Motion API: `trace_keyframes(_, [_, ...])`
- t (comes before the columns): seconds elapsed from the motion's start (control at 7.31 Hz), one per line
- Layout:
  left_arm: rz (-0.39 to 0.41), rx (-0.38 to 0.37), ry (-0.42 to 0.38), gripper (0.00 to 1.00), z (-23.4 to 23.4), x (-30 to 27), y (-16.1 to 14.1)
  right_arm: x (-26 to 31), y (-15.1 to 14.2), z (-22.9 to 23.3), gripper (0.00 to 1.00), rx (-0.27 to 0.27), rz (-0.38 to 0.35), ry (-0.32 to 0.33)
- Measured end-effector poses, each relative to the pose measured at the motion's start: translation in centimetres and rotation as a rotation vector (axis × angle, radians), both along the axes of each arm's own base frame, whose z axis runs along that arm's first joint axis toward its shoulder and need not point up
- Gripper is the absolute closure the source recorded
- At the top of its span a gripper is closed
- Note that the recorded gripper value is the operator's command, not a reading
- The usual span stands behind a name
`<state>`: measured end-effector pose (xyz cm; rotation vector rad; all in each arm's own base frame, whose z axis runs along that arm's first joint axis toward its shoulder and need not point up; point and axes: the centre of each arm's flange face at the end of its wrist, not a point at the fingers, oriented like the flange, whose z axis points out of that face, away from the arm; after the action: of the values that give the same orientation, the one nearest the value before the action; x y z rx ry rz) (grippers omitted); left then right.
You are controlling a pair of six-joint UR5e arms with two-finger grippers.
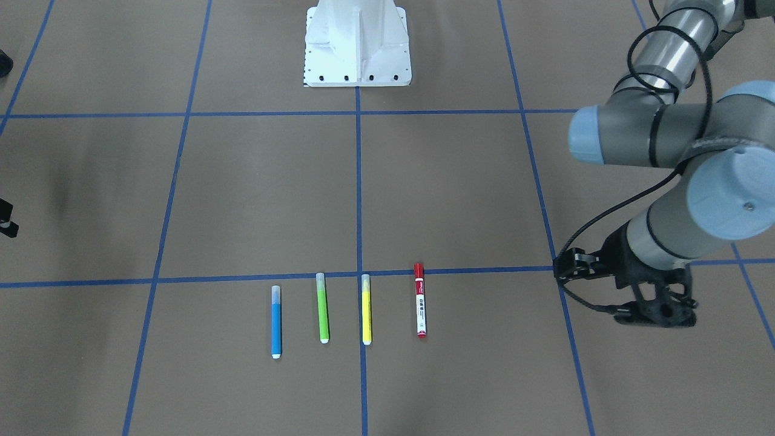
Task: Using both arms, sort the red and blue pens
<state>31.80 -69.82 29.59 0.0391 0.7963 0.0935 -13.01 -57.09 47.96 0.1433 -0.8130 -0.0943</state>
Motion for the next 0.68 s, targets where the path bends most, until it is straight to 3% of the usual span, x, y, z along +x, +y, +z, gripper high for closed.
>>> trace_keyframes(0.41, [-0.060,-0.018,0.024,0.00,-4.5,10.0,0.5,-5.1,-5.4,-7.3,0.00,-0.035,-0.032,0.007])
trace_keyframes(0.68, [-0.058,-0.025,0.053,0.03,-5.3,14.7,2.1,-7.6,-6.5,-9.5,0.00,-0.063,-0.013,-0.001])
